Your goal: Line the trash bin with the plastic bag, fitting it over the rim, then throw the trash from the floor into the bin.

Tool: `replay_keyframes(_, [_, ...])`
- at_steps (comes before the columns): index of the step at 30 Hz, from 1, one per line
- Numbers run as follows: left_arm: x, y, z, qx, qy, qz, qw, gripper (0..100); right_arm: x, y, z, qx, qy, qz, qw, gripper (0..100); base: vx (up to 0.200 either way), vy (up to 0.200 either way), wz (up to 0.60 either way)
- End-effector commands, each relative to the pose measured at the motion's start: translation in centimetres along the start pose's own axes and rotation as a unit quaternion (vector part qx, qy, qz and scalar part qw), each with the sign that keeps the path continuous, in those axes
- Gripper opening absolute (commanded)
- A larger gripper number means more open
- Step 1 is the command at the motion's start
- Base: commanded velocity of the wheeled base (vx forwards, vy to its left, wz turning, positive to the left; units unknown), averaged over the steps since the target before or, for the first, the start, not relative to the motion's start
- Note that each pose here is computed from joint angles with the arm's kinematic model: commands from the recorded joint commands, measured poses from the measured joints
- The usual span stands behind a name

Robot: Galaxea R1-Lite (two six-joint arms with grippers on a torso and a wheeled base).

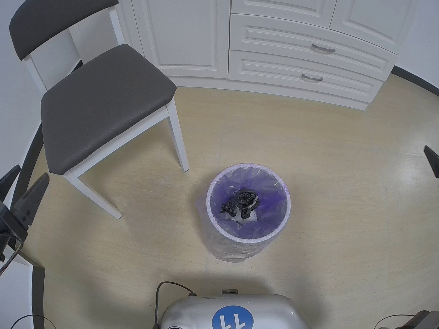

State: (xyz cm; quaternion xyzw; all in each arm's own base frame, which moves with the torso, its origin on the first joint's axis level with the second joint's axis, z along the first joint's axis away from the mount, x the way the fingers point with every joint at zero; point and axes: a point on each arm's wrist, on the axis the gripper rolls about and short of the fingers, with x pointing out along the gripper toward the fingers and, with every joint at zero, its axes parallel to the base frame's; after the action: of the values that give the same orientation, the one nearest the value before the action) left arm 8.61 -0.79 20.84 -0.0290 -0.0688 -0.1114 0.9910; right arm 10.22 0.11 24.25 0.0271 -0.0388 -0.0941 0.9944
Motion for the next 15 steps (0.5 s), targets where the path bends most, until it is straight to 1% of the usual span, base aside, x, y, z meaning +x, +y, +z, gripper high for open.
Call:
replay_keyframes(1, [-5.5, -0.8, 0.2, 0.003, -0.067, 0.016, 0.9976, 100, -7.6, -2.4, -2.0, 0.036, -0.093, -0.054, 0.9935, 100, 0.000, 0.000, 0.00])
replay_keyframes(5, [-7.2, -1.2, -0.3, 0.003, -0.066, 0.016, 0.9977, 100, -9.3, -2.6, -2.8, 0.039, -0.119, -0.041, 0.9913, 100, 0.000, 0.000, 0.00])
replay_keyframes(6, [-8.1, -1.3, -0.7, 0.002, -0.061, 0.016, 0.9980, 100, -10.2, -2.7, -3.3, 0.040, -0.132, -0.029, 0.9901, 100, 0.000, 0.000, 0.00])
replay_keyframes(8, [-9.0, -1.5, -1.1, 0.001, -0.060, 0.017, 0.9981, 100, -10.9, -2.9, -4.1, 0.040, -0.140, -0.019, 0.9891, 100, 0.000, 0.000, 0.00])
replay_keyframes(10, [-9.4, -1.6, -1.2, 0.002, -0.062, 0.018, 0.9979, 100, -11.2, -2.9, -4.6, 0.040, -0.143, -0.016, 0.9888, 100, 0.000, 0.000, 0.00])
replay_keyframes(11, [-10.3, -1.8, -1.6, 0.003, -0.067, 0.019, 0.9976, 100, -11.8, -3.0, -5.5, 0.041, -0.147, -0.012, 0.9882, 100, 0.000, 0.000, 0.00])
replay_keyframes(15, [-11.7, -2.0, -2.4, 0.005, -0.076, 0.023, 0.9968, 100, -12.7, -3.2, -7.4, 0.037, -0.137, -0.011, 0.9898, 100, 0.000, 0.000, 0.00])
